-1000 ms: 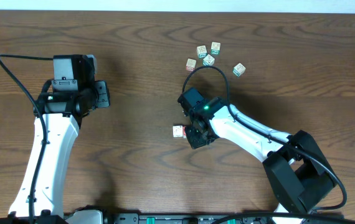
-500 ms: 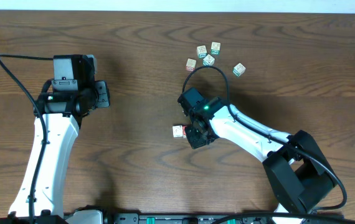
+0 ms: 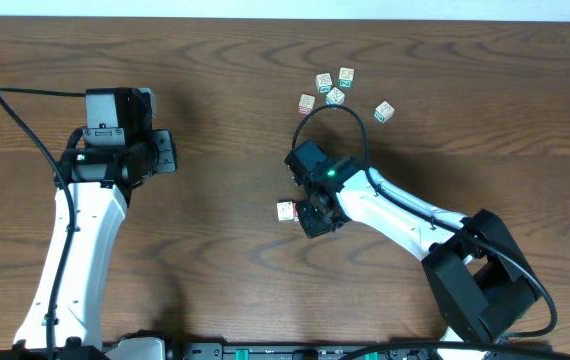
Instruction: Lift 5 blocks
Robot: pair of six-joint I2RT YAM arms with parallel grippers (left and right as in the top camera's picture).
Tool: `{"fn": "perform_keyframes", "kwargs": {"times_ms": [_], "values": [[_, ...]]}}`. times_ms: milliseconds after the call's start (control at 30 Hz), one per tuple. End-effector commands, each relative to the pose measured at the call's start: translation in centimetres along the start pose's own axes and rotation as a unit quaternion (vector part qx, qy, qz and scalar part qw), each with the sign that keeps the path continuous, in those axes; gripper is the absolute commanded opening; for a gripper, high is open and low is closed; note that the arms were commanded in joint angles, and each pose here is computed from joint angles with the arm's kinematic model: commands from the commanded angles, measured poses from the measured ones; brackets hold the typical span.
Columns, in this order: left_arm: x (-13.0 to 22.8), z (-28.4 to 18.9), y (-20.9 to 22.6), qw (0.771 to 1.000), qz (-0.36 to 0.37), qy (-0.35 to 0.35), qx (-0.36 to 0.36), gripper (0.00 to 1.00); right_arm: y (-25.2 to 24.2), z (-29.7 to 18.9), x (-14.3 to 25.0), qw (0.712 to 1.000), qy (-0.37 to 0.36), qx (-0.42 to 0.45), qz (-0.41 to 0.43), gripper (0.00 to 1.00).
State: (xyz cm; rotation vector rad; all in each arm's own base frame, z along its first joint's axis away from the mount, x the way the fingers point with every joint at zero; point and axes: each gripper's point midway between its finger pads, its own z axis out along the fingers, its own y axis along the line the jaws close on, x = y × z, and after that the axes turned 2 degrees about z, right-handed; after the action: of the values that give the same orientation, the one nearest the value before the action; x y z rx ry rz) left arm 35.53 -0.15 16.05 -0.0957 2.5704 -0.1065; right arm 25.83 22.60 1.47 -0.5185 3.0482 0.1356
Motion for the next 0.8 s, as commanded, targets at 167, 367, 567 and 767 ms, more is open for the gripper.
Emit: {"fn": "perform_keyframes", "kwargs": {"times_ms": [167,367,567,767], "values": [[0.4,0.2,-2.3,0.998,0.003,0.010,0.057,0.07,0.0,-0.4,0.2,1.000,-0.004,0.004,0.005,0.01],[0.6,0.9,-3.1,0.998,0.012,0.017,0.063,0.07,-0.1,-0.4,0.2,1.000,-0.004,0.004,0.018,0.01],[0.8,1.3,-3.2,0.998,0.012,0.023,0.063,0.07,0.0,-0.4,0.0,1.000,-0.008,0.003,0.019,0.01],[0.8,1.3,-3.2,0.998,0.013,0.023,0.063,0.07,-0.2,-0.4,-0.3,1.000,-0.016,0.010,0.019,0.01]]}}
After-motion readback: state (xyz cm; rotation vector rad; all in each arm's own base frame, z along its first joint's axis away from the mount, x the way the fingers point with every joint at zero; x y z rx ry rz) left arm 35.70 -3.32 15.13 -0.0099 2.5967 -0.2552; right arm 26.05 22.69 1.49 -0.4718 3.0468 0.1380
